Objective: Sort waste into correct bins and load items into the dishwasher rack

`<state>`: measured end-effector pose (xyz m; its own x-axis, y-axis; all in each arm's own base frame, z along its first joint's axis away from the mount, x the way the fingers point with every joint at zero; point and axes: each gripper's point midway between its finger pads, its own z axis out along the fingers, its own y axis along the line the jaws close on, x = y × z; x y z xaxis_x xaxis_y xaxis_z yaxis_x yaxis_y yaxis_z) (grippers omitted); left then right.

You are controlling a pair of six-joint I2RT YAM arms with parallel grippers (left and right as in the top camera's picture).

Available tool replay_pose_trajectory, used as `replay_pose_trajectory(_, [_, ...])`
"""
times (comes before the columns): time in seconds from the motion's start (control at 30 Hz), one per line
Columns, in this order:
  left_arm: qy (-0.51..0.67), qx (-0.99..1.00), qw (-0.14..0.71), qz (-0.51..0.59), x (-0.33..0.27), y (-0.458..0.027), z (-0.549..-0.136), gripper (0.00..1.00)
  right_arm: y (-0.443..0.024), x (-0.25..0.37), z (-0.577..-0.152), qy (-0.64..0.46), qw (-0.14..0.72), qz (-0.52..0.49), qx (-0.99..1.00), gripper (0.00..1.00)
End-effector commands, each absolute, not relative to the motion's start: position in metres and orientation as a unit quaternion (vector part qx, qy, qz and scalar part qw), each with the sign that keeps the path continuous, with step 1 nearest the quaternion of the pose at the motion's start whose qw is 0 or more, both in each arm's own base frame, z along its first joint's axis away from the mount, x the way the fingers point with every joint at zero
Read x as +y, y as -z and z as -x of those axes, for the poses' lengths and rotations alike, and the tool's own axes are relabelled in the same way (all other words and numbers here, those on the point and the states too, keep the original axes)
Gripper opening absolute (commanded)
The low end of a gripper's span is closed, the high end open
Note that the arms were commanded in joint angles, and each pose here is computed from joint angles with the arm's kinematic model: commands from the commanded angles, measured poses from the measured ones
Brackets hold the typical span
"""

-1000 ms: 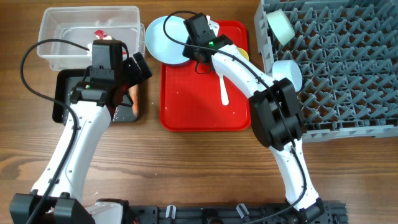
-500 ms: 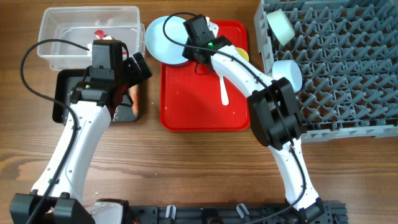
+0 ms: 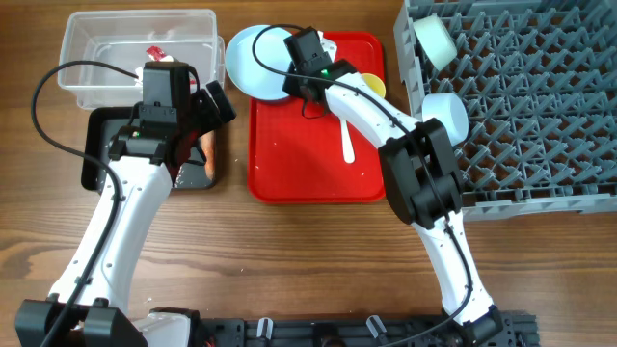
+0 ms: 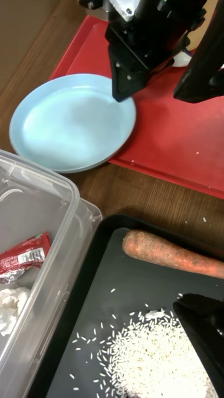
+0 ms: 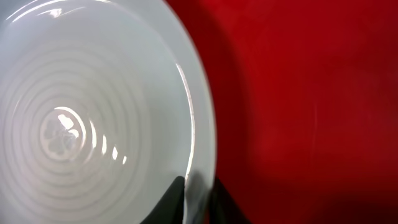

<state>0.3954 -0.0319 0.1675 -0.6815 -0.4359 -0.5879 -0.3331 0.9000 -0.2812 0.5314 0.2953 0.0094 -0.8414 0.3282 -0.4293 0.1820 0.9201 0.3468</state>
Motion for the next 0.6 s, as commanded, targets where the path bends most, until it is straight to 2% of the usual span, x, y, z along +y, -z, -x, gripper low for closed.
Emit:
replay_pose_trajectory(0.0, [0.072, 0.912, 0.340, 0.218, -0.029, -0.167, -0.397, 1.00, 0.020, 0.291, -0.523, -0.136, 0.220, -0.132, 0.957, 0.12])
replay_pose_trajectory(0.17, [0.073, 0.912, 0.340, 0.218, -0.029, -0.167, -0.396, 1.00, 0.021, 0.283, -0.524, -0.127, 0.217, -0.122, 0.960, 0.11])
replay_pose_trajectory(0.3, [0.073, 0.912, 0.340, 0.218, -0.029, -0.167, -0.397, 1.00, 0.017, 0.276, -0.529, -0.127, 0.220, -0.112, 0.961, 0.04])
replay_pose_trajectory(0.57, [0.072, 0.912, 0.340, 0.218, -0.029, -0.167, -0.396, 1.00, -0.056, 0.262, -0.557, -0.152, 0.290, -0.072, 0.942, 0.04])
